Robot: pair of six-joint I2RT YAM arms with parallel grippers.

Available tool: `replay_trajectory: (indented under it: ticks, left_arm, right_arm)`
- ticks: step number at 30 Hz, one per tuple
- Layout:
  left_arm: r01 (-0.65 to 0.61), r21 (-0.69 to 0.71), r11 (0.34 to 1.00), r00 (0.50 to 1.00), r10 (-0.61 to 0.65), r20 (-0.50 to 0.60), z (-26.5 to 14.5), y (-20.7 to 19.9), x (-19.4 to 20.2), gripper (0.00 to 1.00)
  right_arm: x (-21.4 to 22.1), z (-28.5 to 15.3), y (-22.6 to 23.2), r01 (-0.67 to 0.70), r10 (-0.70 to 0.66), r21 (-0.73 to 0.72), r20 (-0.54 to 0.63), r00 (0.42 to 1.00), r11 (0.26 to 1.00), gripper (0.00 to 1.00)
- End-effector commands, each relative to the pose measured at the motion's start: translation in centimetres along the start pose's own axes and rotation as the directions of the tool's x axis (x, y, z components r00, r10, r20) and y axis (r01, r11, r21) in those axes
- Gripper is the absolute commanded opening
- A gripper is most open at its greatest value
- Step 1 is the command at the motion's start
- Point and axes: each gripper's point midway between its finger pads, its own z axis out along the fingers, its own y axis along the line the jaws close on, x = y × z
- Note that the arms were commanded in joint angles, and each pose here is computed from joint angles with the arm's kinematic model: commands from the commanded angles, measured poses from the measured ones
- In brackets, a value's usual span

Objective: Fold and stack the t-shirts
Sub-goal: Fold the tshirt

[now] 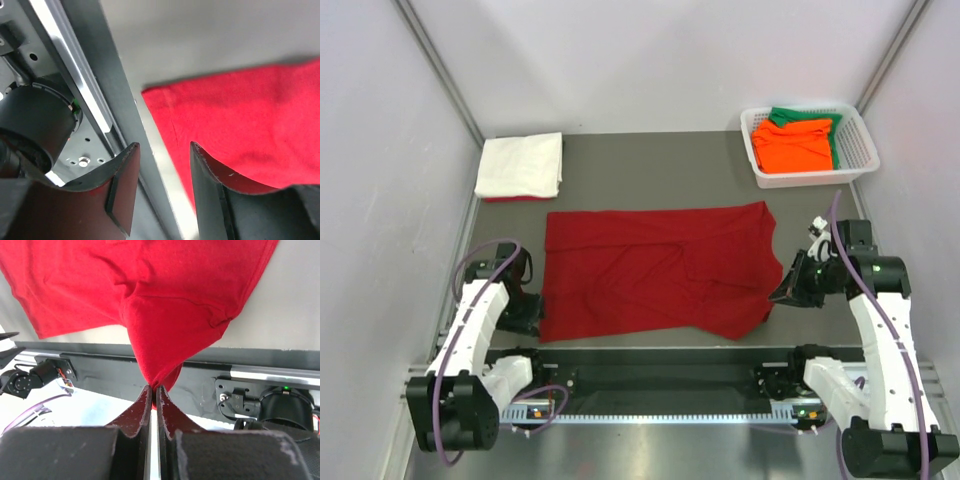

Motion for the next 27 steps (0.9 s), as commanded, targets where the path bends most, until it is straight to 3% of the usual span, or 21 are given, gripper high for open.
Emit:
replay_trajectory:
  ticks: [1, 8, 21, 27]
  left_arm:
    - [0.146, -0.028, 0.989, 0.988, -0.144, 0.058, 1.2, 0.6, -0.7, 0.49]
    - [0.199, -0.085, 0.976, 0.978, -0.192, 0.084, 2.2, 0.5, -1.1, 0.55]
    - [0.206, -0.087, 0.975, 0.979, -0.206, 0.014, 5.0, -0.1, 0.4, 0.54]
    - [0.222, -0.074, 0.972, 0.975, -0.22, 0.034, 5.8, 0.1, 0.3, 0.52]
  right_arm:
    - [-2.2, -1.2, 1.8, 0.085, -0.08, -0.05, 0.084, 0.993, 0.995, 0.0]
    - [-2.0, -1.3, 2.0, 0.089, -0.084, -0.053, 0.074, 0.994, 0.995, 0.0]
    - [-1.7, -2.0, 2.2, 0.098, -0.093, -0.058, 0.083, 0.992, 0.993, 0.0]
    - [-1.6, -2.4, 2.4, 0.11, -0.105, -0.059, 0.09, 0.99, 0.992, 0.0]
